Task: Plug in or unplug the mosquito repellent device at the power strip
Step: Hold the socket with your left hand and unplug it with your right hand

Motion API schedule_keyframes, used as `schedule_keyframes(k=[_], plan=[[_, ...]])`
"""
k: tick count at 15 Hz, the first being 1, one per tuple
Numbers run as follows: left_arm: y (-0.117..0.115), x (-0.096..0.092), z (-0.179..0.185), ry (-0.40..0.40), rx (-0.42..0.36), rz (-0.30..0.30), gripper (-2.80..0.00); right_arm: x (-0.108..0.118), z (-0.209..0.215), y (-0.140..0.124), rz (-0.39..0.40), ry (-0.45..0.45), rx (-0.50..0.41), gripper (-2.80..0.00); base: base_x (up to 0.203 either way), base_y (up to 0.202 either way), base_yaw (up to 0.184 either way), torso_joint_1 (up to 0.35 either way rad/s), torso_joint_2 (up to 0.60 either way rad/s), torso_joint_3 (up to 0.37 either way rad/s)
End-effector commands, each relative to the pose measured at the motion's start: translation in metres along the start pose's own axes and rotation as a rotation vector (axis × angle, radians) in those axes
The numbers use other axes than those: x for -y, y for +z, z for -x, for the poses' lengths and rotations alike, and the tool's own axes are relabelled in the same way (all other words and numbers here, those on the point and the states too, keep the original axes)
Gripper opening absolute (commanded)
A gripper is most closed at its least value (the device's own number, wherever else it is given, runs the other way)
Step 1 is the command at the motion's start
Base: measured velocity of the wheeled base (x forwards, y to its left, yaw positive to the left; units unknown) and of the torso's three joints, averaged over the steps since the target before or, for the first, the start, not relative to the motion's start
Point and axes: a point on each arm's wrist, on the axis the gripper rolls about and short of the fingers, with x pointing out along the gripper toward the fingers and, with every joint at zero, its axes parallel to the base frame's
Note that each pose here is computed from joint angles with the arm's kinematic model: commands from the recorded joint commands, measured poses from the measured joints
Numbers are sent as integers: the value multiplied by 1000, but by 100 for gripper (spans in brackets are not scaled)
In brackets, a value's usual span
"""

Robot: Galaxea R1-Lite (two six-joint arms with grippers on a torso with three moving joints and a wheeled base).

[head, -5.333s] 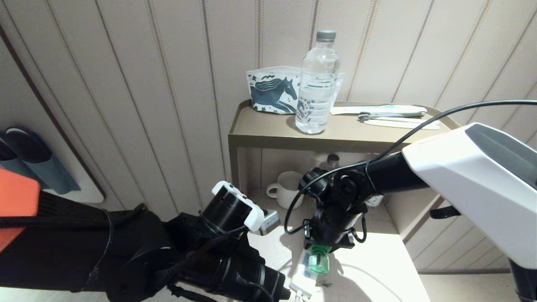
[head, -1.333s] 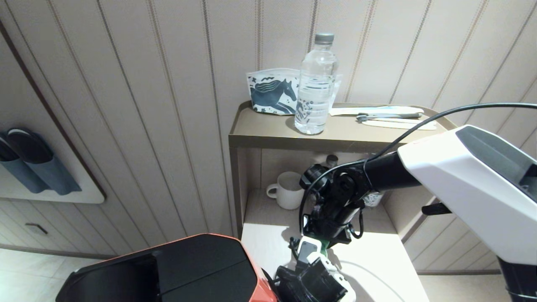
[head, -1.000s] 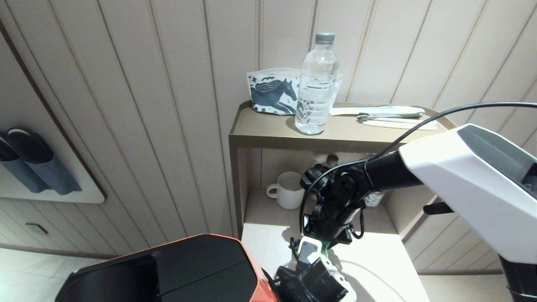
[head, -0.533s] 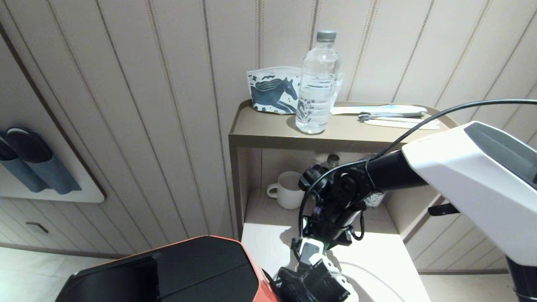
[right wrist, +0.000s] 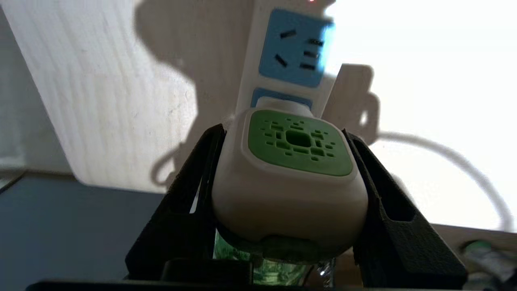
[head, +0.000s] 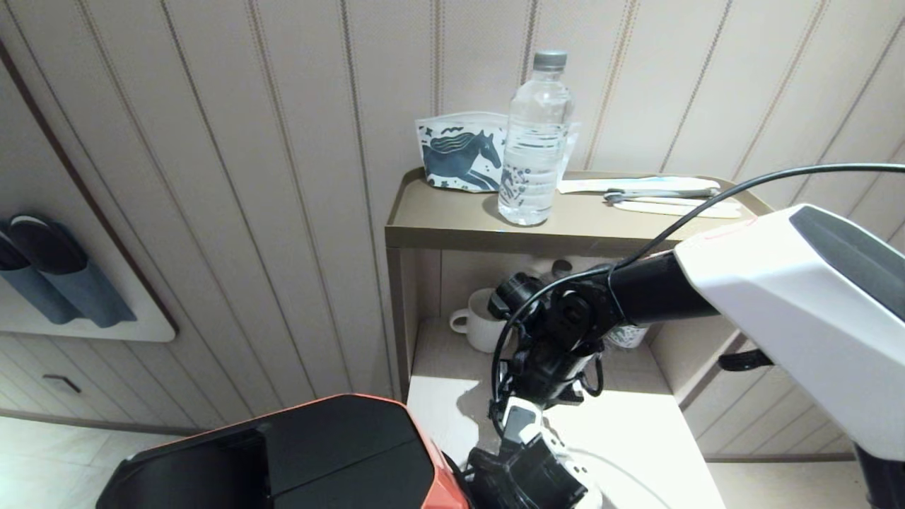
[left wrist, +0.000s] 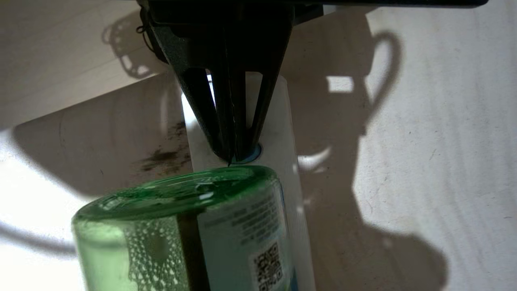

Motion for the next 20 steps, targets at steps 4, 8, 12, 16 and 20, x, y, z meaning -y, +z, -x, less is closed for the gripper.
schedule_keyframes(k=[4,8,12,16,20], plan=[[1,-1,-1,6,5,9,-280,-5,-25,-8,107,-195,60,-280,0,0,0,0,0,0],[10,-3,3,4,26,22,-280,-7,-2,-2,95,-164,110,-280,0,0,0,0,0,0],[36,-5,15,-13,87,55,-280,-6,12,1,85,-147,137,-280,0,0,0,0,0,0],[58,-12,27,-15,132,91,-280,-7,21,2,82,-134,156,-280,0,0,0,0,0,0],[72,-29,48,-1,153,113,-280,-6,36,0,75,-119,175,-280,0,0,0,0,0,0]])
